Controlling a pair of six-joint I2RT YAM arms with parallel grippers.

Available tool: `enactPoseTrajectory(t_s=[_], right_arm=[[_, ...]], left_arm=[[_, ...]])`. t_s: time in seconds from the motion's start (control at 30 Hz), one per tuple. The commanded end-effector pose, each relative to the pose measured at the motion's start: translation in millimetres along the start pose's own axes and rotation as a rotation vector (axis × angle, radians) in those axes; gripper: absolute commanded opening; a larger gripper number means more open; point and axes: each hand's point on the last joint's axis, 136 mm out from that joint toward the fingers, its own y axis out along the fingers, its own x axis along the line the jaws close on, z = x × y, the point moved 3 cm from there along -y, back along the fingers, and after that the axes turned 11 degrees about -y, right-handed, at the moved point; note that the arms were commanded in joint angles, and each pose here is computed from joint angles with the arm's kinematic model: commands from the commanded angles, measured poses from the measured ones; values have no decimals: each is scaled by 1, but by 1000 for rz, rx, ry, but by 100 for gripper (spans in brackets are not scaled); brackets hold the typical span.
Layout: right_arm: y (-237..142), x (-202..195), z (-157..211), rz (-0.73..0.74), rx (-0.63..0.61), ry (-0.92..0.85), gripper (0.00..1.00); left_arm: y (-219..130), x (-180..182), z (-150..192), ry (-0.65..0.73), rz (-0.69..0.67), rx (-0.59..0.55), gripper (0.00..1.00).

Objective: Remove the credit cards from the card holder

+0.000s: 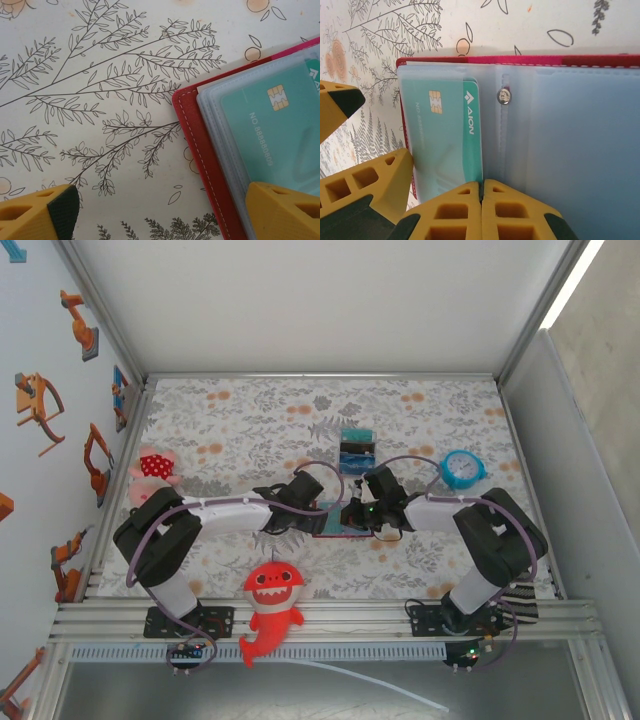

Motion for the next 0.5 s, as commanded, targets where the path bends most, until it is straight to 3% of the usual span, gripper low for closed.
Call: enactPoseTrajectory(t_s=[0.0, 0.47], right_arm=[[-2, -11, 6, 61, 11, 10, 0], [-12, -12, 1, 110, -5, -16, 0]], left_arm=[[-4, 7, 2, 13, -34, 18, 88], [2, 13, 3, 11, -54, 21, 91]])
